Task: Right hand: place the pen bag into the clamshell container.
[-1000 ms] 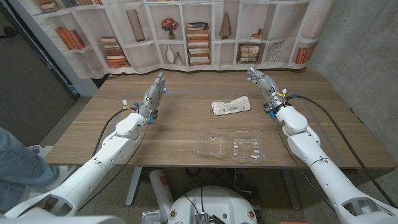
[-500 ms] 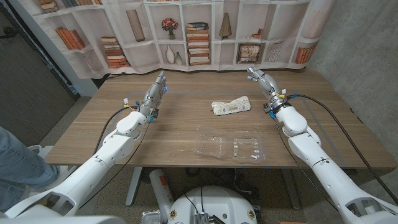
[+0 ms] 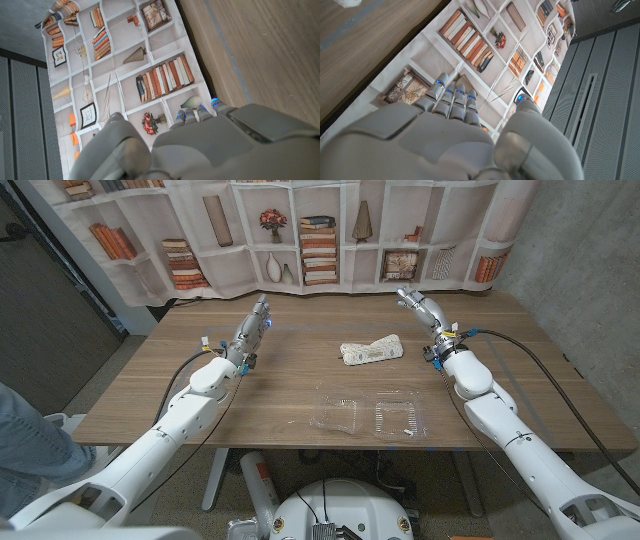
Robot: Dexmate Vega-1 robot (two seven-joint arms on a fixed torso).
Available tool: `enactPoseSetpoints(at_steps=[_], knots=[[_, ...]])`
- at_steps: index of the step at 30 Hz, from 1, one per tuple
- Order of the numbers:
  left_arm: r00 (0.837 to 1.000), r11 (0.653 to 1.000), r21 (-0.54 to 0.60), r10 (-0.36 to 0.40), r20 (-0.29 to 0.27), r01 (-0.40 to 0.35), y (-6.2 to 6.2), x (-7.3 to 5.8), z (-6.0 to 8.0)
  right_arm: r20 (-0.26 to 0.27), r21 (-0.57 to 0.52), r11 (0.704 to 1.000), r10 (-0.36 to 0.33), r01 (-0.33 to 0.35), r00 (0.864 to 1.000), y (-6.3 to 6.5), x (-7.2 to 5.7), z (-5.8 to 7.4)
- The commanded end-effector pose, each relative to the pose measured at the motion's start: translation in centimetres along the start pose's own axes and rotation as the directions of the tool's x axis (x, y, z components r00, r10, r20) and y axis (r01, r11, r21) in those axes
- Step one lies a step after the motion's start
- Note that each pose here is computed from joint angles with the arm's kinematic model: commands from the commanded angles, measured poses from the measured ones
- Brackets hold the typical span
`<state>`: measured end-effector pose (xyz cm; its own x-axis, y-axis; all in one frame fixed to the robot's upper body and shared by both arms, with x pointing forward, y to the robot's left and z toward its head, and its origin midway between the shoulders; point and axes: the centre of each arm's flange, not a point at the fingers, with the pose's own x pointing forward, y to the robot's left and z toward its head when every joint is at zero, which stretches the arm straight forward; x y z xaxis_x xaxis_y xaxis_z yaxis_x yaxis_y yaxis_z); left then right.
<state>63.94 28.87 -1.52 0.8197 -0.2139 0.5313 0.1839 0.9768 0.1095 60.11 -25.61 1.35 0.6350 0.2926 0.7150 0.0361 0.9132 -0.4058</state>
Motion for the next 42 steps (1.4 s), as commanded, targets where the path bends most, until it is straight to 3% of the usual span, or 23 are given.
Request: enactPoseSetpoints(at_steps=[1,27,42], knots=[[1.0,1.0,0.001,-0.007,-0.006,0.007,-0.1,0.6,-0.1,0.015,-0.062,0.998,0.008,-0.007,1.0,0.2,0.4,0.5],[1.0,1.0,0.012,0.005,0.0,-0.005,-0.1,0.1,0.3,0.047,-0.207,0.978,0.046,-0.035,0.998,1.2,0.7,1.9],[1.0,1.0,0.01,-0.004,-0.009,0.004,-0.8,0.0,-0.1,0.044,-0.29,0.955,0.083,-0.067,0.996,1.5,0.4,2.5]])
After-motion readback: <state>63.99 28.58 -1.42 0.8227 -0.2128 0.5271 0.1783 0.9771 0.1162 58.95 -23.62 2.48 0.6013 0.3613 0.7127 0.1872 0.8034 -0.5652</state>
